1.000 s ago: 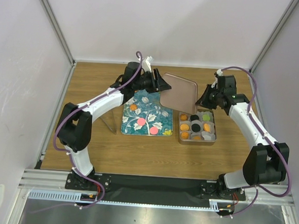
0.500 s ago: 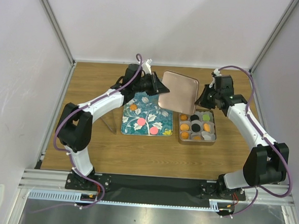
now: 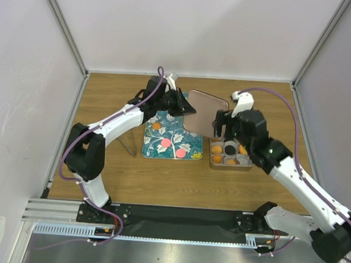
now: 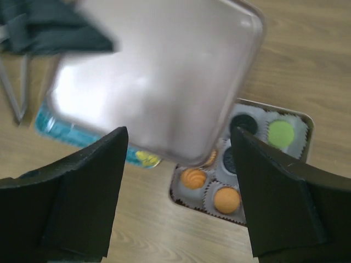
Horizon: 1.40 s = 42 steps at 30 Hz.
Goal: Pack the cookies
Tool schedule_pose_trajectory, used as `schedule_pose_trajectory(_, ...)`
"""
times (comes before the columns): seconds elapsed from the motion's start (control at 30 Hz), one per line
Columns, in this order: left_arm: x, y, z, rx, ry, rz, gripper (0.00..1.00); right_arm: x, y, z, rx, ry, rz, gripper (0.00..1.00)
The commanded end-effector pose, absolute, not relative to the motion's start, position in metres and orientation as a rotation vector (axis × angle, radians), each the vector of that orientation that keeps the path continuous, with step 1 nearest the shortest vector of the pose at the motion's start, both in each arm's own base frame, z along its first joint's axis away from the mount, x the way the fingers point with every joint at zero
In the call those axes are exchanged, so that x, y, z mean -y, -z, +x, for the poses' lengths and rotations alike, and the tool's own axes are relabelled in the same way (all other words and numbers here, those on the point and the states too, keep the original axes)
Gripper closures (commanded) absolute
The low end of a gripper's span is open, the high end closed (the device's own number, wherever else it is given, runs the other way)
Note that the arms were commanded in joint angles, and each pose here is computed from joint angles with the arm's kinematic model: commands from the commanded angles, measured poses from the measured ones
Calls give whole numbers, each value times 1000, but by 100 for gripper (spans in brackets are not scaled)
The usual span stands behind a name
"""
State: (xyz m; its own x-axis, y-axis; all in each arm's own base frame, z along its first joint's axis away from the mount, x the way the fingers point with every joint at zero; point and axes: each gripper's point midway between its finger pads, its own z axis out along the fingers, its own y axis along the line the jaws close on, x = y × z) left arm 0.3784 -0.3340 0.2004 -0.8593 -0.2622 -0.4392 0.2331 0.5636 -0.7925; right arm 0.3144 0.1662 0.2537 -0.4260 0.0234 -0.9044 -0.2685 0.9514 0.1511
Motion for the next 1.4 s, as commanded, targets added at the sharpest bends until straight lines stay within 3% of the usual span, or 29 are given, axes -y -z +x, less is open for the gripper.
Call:
schedule_pose_trajectory(0.0, 337, -256, 370, -2211, 1347, -61, 100, -178, -293, 301, -1763, -202, -314, 19)
schedule_pose_trajectory(0.37, 327, -272, 348, -2369, 1353, -201, 100, -246, -266, 242, -1601, 141, -702, 13)
schedule_pose_trajectory(0.53, 322, -268, 339, -2447, 1321, -228, 100, -240, -274, 245, -1535, 332, -689, 11)
schedule_pose_trajectory(1.0, 321, -269, 312, -2498, 1401, -177, 100, -247, -263, 268, -1496, 469, -781, 8)
schedule_pose_trajectory(1.2, 318, -270, 304, -2499, 1418, -156, 100, -245, -270, 274, -1493, 487, -758, 12)
schedule_pose_trajectory(1.37, 317, -275, 299, -2485, 1428, -134, 100, -241, -278, 277, -1476, 532, -741, 27)
